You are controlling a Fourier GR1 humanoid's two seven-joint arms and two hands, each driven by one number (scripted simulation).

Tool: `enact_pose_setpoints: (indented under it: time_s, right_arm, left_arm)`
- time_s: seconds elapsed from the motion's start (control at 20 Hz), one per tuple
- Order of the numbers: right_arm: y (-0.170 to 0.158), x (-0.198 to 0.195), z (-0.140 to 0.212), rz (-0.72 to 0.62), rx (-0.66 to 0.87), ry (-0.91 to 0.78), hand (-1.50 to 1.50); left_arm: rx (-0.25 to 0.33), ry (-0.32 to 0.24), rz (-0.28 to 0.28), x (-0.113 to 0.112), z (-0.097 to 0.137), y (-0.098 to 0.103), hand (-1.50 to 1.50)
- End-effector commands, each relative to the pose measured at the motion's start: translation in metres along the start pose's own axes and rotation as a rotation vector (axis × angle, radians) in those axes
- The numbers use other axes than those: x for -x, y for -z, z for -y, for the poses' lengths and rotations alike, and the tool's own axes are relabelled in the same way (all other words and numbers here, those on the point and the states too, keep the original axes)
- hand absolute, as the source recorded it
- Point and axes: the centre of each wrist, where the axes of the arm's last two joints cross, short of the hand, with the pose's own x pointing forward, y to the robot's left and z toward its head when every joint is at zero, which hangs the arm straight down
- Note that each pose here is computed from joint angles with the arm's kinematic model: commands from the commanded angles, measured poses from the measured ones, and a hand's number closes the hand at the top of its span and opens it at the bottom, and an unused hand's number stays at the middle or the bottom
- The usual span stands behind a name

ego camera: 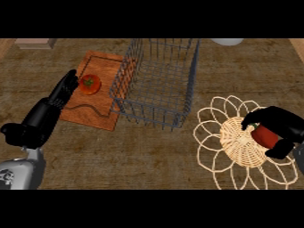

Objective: Pick the bell pepper from the placemat and place it in the basket

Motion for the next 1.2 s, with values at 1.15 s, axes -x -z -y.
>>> enact_pose_setpoints:
  time_s: [1.15]
  right_arm:
    - [0.100, -0.175, -0.038, -0.117, 0.237, 0.128, 1.50]
  left_arm:
    - [0.025, -0.013, -0.003, 0.004, 0.006, 0.001, 0.00]
